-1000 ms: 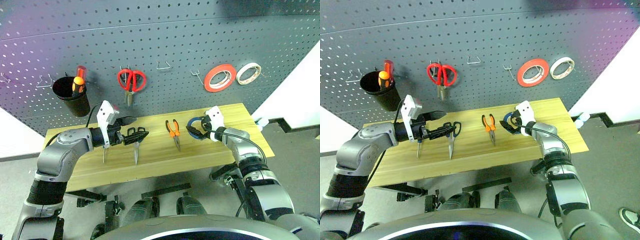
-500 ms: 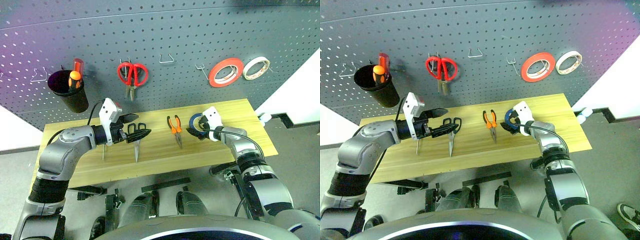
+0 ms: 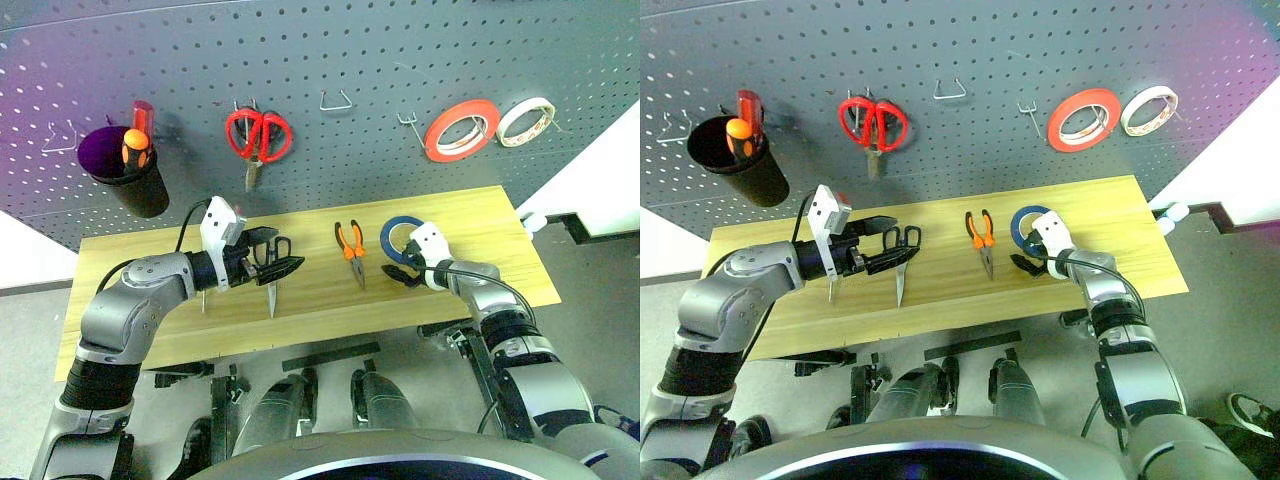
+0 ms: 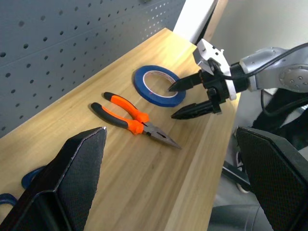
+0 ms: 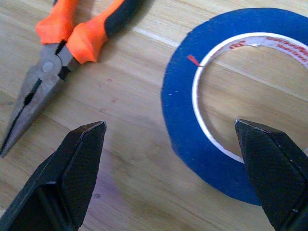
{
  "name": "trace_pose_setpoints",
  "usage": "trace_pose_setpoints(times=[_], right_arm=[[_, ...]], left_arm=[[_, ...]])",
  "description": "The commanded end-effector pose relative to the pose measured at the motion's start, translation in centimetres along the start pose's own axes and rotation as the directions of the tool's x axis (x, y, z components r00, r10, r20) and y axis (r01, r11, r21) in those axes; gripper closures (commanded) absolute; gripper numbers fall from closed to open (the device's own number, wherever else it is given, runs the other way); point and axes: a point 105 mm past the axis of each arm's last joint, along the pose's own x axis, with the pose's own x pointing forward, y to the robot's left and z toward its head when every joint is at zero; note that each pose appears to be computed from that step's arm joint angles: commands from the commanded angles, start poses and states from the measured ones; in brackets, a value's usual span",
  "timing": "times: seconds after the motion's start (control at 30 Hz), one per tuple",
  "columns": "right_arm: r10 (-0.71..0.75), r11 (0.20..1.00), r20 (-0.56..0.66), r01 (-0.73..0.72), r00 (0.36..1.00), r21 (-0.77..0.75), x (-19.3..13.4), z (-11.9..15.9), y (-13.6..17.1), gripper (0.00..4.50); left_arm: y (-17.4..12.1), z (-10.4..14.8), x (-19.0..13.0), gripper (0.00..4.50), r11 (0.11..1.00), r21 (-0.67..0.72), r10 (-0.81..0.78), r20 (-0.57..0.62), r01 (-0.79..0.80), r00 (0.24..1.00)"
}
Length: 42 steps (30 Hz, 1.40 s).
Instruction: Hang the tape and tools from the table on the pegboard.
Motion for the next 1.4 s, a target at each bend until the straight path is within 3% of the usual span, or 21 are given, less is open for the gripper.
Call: trace_pose_setpoints(times=[0.03, 0.33, 0.87, 0.97, 1.27, 1.4], right_arm=[[-0.018, 0.999, 0.013, 0.019, 1.0, -0.042, -0.3, 0.8, -0.8, 0.0], [0.009, 0.989, -0.029, -0.013, 1.0, -0.15, 0.3, 0.6, -0.2, 0.0], [0.0, 0.992, -0.036, -0.004, 0.999, -0.128, 0.7, 1.2, -0.8, 0.0], [0.001, 0.992, -0.041, -0.006, 0.999, -0.124, 0.7, 0.9, -0.8, 0.57], [-0.004, 0.992, -0.048, -0.002, 0.999, -0.128, 0.7, 0.9, -0.9, 3.69], [0.006, 0.991, -0.058, -0.013, 0.998, -0.13, 0.7, 0.9, -0.7, 3.84]], left_arm=[[-0.6, 1.1, -0.4, 0.02, 1.0, 0.027, -0.012, 0.04, 0.011, 0.999], [-0.6, 1.3, -0.4, 0.02, 0.999, 0.038, -0.009, 0.048, 0.007, 0.999], [-0.8, 1.3, -0.6, 0.02, 0.999, 0.033, 0.005, 0.056, -0.007, 0.998], [-0.8, 1.3, -0.7, 0.0, 0.999, 0.031, 0.01, 0.057, -0.012, 0.998], [-0.7, 1.4, -0.7, 0.0, 0.999, 0.03, 0.016, 0.061, -0.018, 0.998], [-0.6, 1.5, -0.8, 0.0, 0.999, 0.037, 0.018, 0.059, -0.02, 0.998]])
